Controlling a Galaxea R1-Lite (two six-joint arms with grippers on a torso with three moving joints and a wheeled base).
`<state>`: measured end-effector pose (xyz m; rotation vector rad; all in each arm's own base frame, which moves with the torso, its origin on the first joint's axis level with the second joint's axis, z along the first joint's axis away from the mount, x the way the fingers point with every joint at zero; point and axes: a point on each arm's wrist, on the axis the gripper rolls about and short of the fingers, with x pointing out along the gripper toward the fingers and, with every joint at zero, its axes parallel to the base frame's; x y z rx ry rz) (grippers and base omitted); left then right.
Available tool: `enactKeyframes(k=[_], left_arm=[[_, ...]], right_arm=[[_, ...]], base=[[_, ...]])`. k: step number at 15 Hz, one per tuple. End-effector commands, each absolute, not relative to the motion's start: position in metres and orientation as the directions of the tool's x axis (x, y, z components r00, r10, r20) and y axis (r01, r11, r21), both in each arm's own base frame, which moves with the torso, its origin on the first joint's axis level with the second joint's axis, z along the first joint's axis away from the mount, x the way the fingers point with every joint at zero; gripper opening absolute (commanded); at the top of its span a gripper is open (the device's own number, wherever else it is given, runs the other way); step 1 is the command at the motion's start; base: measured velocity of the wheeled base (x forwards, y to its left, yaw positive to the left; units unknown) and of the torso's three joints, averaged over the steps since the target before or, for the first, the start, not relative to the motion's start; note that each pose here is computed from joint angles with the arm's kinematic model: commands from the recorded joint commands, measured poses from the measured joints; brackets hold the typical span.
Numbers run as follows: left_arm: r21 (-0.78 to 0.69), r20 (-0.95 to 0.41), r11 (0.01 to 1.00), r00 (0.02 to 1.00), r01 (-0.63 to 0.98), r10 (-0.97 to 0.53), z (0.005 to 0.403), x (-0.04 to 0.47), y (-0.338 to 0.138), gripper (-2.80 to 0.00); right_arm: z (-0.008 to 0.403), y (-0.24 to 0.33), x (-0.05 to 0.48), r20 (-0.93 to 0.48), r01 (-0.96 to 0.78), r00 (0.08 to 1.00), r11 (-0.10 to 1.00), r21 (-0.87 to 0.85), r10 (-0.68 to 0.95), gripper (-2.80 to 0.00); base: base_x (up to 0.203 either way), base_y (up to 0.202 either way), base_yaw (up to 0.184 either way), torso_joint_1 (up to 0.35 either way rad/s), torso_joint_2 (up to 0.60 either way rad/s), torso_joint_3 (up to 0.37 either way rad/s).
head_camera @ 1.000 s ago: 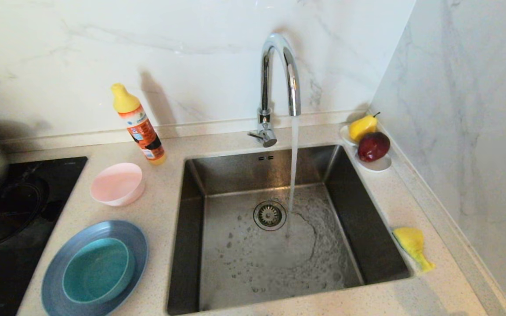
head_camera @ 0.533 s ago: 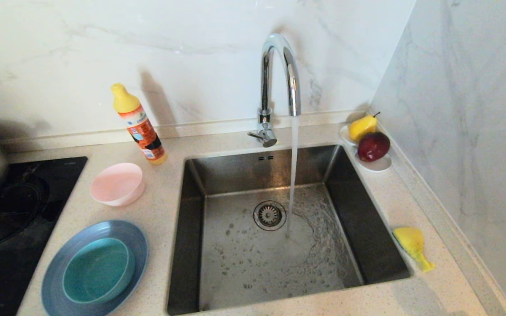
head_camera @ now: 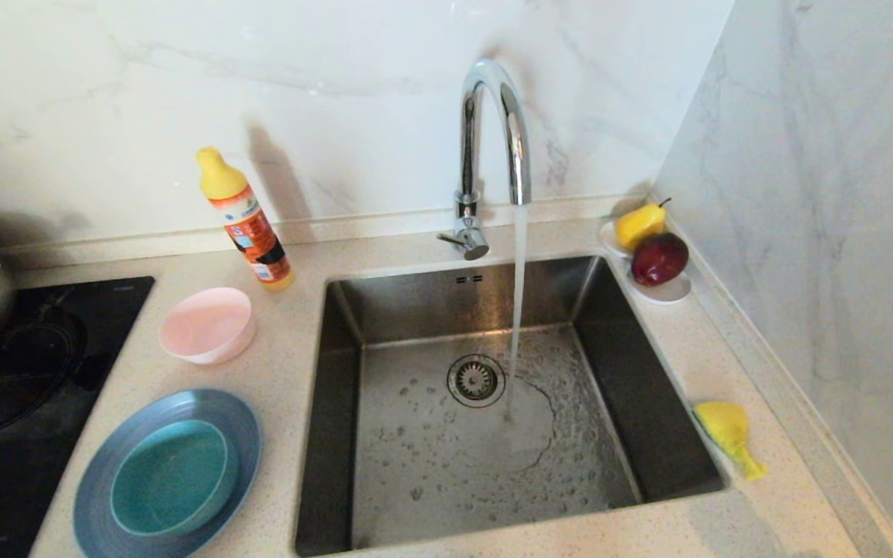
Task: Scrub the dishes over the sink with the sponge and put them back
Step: Pick up a bowl and the sponge
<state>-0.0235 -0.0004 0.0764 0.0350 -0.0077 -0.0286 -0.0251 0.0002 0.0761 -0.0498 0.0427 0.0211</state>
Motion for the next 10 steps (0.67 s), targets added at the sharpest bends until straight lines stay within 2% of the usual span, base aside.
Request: enactKeyframes(k=[1, 4, 8, 10], left_arm=[[0.035, 0.003, 0.999, 1.0, 0.027, -0.028, 0.077, -0.023, 0.0, -2.8], [0.034, 0.003, 0.999, 1.0, 0.027, -0.028, 0.077, -0.023, 0.0, -2.8], [0.032, 0.002, 0.999, 1.0, 0.028, -0.028, 0.076, -0.023, 0.0, -2.8], [0.032, 0.003, 0.999, 1.0, 0.027, -0.028, 0.077, -0.023, 0.0, -2.8]], right_arm=[[0.086, 0.0, -0.029, -0.045, -0.036, 0.998, 0.998, -0.047, 0.033, -2.8], [0.143, 0.002, -0.043, -0.027, -0.105, 0.994, 0.994, -0.041, 0.104, -2.8], [0.201, 0.004, -0.008, -0.199, -0.164, 0.969, 0.984, -0.067, 0.148, -2.8], [0.216, 0.004, 0.014, -0.271, -0.197, 0.949, 0.973, -0.123, 0.158, -2.8]], base=[[0.0, 0.0, 0.0, 0.0, 0.0, 0.0], [0.0, 0.0, 0.0, 0.0, 0.0, 0.0], [0.0, 0.0, 0.0, 0.0, 0.0, 0.0], [0.0, 0.0, 0.0, 0.0, 0.0, 0.0]])
